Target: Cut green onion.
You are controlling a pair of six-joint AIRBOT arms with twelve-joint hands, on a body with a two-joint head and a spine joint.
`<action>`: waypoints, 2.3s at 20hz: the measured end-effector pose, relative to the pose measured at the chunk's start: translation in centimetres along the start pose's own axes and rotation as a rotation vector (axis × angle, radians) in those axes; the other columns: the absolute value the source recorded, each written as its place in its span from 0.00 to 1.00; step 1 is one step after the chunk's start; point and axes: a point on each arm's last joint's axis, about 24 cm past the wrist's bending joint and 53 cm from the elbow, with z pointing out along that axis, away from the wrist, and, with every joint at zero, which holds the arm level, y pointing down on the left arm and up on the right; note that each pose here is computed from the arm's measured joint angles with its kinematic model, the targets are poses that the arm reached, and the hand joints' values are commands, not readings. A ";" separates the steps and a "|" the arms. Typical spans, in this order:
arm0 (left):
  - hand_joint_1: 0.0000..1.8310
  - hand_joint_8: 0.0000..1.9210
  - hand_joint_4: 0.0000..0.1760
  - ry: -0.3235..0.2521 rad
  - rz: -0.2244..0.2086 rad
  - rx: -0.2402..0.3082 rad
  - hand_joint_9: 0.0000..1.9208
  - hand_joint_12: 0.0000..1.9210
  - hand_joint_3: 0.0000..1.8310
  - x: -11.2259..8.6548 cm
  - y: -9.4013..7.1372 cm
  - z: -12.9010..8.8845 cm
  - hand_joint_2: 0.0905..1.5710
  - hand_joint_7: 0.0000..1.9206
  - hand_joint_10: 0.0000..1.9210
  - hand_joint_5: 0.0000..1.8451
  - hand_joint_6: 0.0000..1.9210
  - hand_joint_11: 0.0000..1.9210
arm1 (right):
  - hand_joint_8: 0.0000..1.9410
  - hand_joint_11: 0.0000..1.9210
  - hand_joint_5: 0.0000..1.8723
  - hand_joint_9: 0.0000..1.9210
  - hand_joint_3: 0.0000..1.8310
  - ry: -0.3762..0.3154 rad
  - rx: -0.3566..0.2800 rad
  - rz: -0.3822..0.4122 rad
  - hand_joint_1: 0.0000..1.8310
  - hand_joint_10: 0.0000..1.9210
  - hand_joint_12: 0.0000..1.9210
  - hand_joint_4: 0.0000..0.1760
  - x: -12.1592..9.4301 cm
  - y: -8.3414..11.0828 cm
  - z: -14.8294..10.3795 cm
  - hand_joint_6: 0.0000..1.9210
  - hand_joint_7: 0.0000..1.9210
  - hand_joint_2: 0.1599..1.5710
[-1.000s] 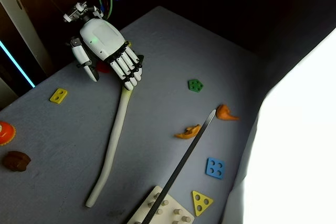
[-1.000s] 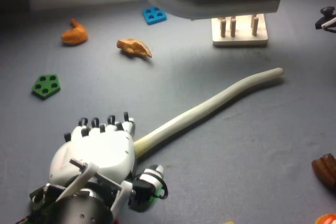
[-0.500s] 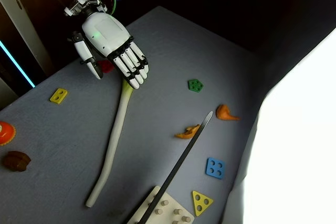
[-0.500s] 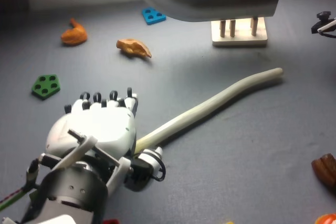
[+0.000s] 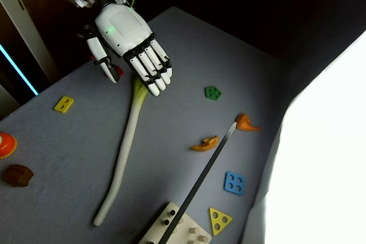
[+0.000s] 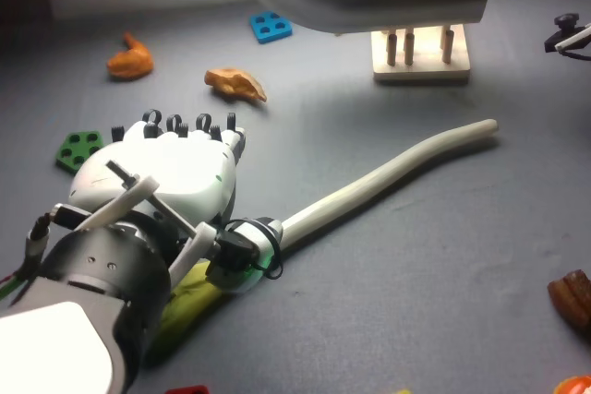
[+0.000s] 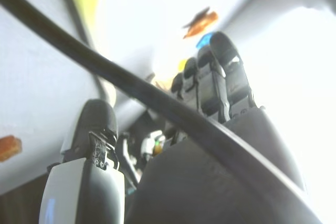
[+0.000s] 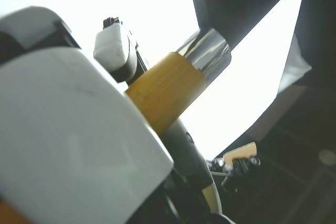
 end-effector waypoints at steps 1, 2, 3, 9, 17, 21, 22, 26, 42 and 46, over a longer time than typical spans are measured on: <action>0.23 0.00 0.03 0.002 0.000 -0.005 0.10 0.35 0.00 -0.2 0.0 0.0 0.85 0.11 0.01 0.06 0.00 0.00 | 1.00 0.89 0.72 0.86 0.51 0.002 0.002 0.000 0.87 1.00 1.00 1.00 0.1 -0.1 -0.1 1.00 0.83 0.40; 0.25 0.00 0.03 -0.001 0.008 -0.005 0.11 0.38 0.00 -0.5 0.0 0.0 0.84 0.12 0.01 0.07 0.00 0.00 | 1.00 0.89 0.72 0.86 0.51 0.006 0.007 0.001 0.86 1.00 1.00 1.00 0.3 -0.3 -0.2 1.00 0.83 0.40; 0.24 0.00 0.04 -0.007 0.019 -0.001 0.11 0.39 0.00 -1.0 -0.2 0.0 0.85 0.12 0.00 0.07 0.00 0.00 | 1.00 0.89 0.72 0.86 0.50 0.013 0.012 0.004 0.86 1.00 1.00 1.00 0.8 -0.4 -0.3 1.00 0.83 0.41; 0.24 0.00 0.09 -0.015 0.025 0.012 0.08 0.34 0.00 -2.3 -0.8 0.0 0.84 0.09 0.00 0.05 0.00 0.00 | 1.00 0.89 0.72 0.86 0.49 0.036 0.047 -0.005 0.87 1.00 1.00 1.00 2.6 -1.4 -0.1 1.00 0.83 0.41; 0.24 0.00 0.03 -0.020 0.018 0.029 0.08 0.32 0.00 -3.2 -1.6 -0.4 0.85 0.10 0.00 0.06 0.01 0.00 | 1.00 0.88 0.72 0.86 0.47 0.035 0.054 0.010 0.86 1.00 1.00 1.00 3.1 -1.5 0.1 1.00 0.83 0.43; 0.23 0.00 0.03 -0.023 0.021 0.021 0.08 0.32 0.00 -3.4 -1.4 -0.5 0.85 0.09 0.00 0.06 0.00 0.00 | 1.00 0.88 0.71 0.85 0.47 0.042 0.066 0.029 0.85 1.00 1.00 1.00 3.6 -2.1 -0.4 1.00 0.82 0.43; 0.23 0.00 0.04 -0.023 0.020 0.018 0.08 0.32 0.00 -3.5 -1.3 -0.5 0.85 0.10 0.00 0.07 0.00 0.00 | 1.00 0.87 0.70 0.84 0.47 0.044 0.067 0.031 0.85 1.00 1.00 1.00 3.7 -2.2 -0.5 1.00 0.81 0.43; 0.25 0.00 0.00 -0.022 0.020 0.020 0.10 0.34 0.00 -3.4 -1.3 -0.5 0.84 0.11 0.00 0.09 0.00 0.00 | 0.95 0.56 0.39 0.54 0.53 0.039 0.065 0.036 0.65 1.00 1.00 0.00 3.6 -2.2 -0.4 0.83 0.48 0.46; 0.24 0.00 0.01 0.003 0.011 0.036 0.07 0.29 0.00 -2.7 -2.0 -1.3 0.84 0.08 0.00 0.09 0.00 0.00 | 0.00 0.00 0.01 0.00 0.00 0.060 0.032 0.017 0.50 0.01 0.02 0.21 3.5 -1.9 -0.7 0.00 0.01 0.59; 0.26 0.00 0.00 0.019 0.007 0.039 0.09 0.32 0.00 -2.3 -2.1 -1.3 0.84 0.10 0.00 0.10 0.00 0.00 | 0.00 0.00 0.00 0.00 0.00 0.079 0.009 0.020 0.50 0.00 0.00 0.34 3.0 -1.7 -0.9 0.00 0.00 0.49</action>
